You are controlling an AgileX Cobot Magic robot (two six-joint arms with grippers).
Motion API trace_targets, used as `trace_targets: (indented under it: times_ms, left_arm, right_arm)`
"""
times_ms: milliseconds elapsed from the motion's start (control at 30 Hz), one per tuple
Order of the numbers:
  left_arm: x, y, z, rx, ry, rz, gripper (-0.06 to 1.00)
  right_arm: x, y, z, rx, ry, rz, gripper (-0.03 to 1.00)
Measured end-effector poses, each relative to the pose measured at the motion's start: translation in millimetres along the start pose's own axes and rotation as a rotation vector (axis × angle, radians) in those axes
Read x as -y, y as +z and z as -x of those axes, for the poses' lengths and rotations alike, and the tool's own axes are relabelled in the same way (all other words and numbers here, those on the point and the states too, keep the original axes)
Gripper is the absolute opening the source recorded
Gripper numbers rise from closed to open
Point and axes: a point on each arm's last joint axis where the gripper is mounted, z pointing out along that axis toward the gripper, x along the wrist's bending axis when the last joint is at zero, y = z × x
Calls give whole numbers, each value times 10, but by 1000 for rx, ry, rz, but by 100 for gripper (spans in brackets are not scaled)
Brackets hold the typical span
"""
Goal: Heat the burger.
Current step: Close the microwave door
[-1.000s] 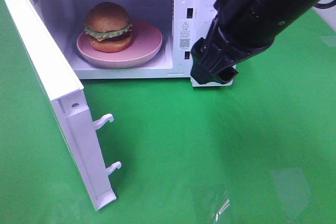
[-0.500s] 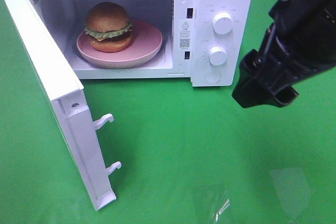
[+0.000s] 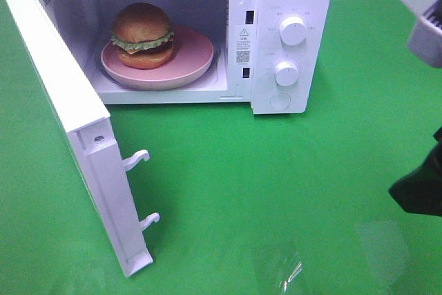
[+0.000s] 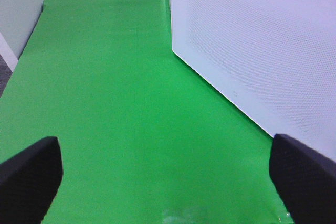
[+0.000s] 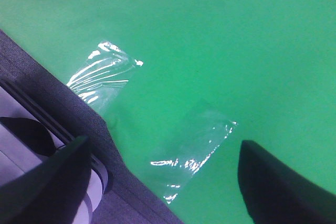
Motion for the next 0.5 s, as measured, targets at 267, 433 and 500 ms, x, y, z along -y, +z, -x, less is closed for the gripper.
trace_targets:
  times_ms: [267,433,500]
  left_arm:
    - [0,0,0,0,0,0,99]
    - [0,0,0,0,0,0,99]
    - [0,0,0,0,0,0,99]
  right_arm:
    - [283,-77,30,8,97,17,76]
    - [548,-111,218,106,270,37,76]
    - [650,-150,256,143,322,72,76]
